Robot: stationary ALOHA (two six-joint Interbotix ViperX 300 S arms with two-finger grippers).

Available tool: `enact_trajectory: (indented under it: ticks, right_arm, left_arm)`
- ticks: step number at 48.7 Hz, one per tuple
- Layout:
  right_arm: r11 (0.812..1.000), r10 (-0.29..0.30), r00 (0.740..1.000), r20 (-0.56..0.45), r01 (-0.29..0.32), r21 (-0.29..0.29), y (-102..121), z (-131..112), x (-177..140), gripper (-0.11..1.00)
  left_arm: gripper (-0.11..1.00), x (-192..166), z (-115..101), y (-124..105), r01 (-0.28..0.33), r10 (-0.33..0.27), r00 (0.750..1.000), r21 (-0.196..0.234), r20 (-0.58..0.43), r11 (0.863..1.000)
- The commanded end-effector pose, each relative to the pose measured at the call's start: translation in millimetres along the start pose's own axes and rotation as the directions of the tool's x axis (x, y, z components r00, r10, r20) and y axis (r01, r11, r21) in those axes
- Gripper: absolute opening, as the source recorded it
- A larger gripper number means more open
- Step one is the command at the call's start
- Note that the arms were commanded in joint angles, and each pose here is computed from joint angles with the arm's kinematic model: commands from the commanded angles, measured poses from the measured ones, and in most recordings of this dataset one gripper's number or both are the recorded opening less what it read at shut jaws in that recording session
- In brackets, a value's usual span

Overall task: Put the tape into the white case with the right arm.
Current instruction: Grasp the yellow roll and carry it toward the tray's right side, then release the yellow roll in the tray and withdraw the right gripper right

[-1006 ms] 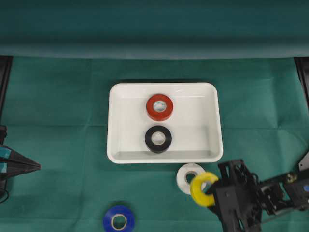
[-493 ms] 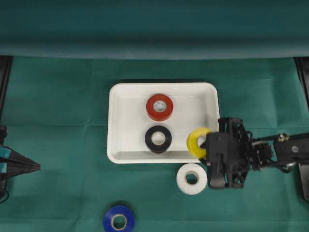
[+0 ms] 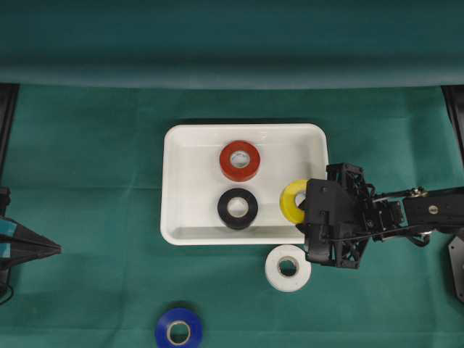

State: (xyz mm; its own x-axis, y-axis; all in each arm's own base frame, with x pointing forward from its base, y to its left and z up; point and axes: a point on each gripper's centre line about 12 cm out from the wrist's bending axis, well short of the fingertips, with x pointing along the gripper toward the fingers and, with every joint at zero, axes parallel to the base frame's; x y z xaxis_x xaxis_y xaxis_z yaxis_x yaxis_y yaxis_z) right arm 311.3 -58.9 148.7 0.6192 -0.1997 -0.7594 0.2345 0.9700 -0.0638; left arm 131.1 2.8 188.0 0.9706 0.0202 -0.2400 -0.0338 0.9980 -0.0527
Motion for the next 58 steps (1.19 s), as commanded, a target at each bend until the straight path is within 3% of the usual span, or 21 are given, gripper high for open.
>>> enact_trajectory:
  ticks: [1,6,9,21,26,37,58]
  right_arm:
    - [1.000,0.011,0.999,0.049,-0.011,0.001,0.8,12.7,-3.6,0.02]
    - [1.000,0.018,0.998,0.055,-0.018,0.003,1.2,12.2,-3.4,0.02]
    - [1.000,0.019,0.998,0.055,-0.019,0.003,1.3,11.7,-3.3,0.10]
    - [1.000,0.019,0.999,0.046,-0.019,0.002,1.3,7.4,-2.7,0.75]
    - [1.000,0.019,0.999,0.037,-0.019,0.000,1.7,4.1,-2.2,0.69]
    - [1.000,0.020,0.999,0.026,-0.020,-0.001,0.8,-8.6,-8.3,0.69]
    - [1.000,0.018,0.996,0.084,-0.019,0.018,-6.3,-55.6,-57.3,0.68]
  left_arm:
    - [0.00,0.2,4.7,0.4,-0.004,0.004,1.000,-0.004,0.012,1.000]
    - [0.00,0.3,4.1,0.4,-0.004,0.004,1.000,-0.004,0.011,1.000]
    - [0.00,0.3,4.1,0.4,-0.004,0.004,1.000,-0.004,0.011,1.000]
    - [0.00,0.2,4.7,0.6,-0.005,0.005,1.000,-0.005,0.013,1.000]
    - [0.00,0.2,4.7,0.6,-0.005,0.005,1.000,-0.005,0.013,1.000]
    - [0.00,0.2,4.7,0.6,-0.005,0.005,1.000,-0.005,0.013,1.000]
    - [0.00,0.3,4.1,1.2,-0.010,0.010,1.000,-0.006,0.011,1.000]
